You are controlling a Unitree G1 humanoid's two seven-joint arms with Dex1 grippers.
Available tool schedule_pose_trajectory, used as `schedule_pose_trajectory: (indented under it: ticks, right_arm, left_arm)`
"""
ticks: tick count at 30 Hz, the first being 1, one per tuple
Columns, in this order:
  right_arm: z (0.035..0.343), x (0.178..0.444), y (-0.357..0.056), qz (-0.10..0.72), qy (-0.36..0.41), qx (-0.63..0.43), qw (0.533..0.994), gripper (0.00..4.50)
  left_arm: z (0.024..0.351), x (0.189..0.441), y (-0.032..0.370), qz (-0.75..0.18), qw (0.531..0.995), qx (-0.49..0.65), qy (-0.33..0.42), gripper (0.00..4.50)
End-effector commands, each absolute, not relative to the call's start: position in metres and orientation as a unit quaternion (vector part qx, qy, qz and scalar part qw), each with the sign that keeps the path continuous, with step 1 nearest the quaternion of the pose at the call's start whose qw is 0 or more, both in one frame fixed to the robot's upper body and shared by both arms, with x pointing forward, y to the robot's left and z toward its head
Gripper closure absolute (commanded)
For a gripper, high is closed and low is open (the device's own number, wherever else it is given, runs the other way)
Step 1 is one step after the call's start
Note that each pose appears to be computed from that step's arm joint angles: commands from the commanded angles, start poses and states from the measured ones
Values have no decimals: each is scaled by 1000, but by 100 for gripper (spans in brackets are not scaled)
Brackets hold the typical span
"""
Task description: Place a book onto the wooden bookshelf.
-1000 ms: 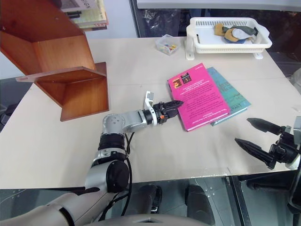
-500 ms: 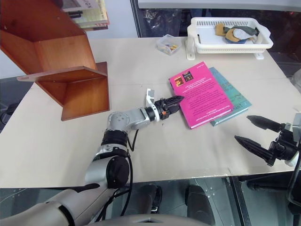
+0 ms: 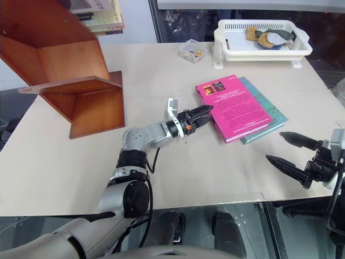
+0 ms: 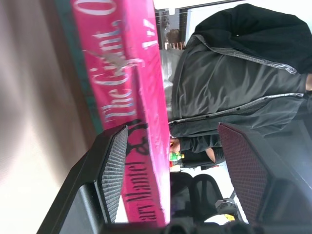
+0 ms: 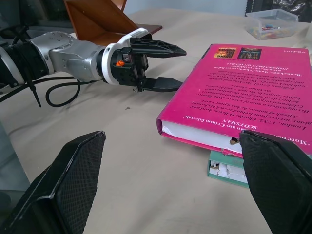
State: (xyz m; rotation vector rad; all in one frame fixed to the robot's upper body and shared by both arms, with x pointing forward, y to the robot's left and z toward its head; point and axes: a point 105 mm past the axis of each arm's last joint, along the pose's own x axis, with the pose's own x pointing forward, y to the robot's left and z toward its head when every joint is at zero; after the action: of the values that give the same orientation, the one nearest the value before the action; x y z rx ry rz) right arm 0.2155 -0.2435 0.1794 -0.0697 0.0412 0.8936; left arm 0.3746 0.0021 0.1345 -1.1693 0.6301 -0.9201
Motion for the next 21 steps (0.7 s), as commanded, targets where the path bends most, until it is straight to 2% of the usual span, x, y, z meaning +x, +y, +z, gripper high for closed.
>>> schedule_pose_trajectory:
  ticks: [1,11,21]
  right_arm:
    - [189,215,-244,432,11,-49,901,0]
    - [191,212,-240,438,5,-45,898,0]
    - [189,209,-240,432,10,-44,901,0]
  left_arm:
    - [137,376,3,-411,692,-522,283,127]
    - [110,389,-2,-368,717,-507,305,127]
    - [121,399,-25,-381,684,-560,272,127]
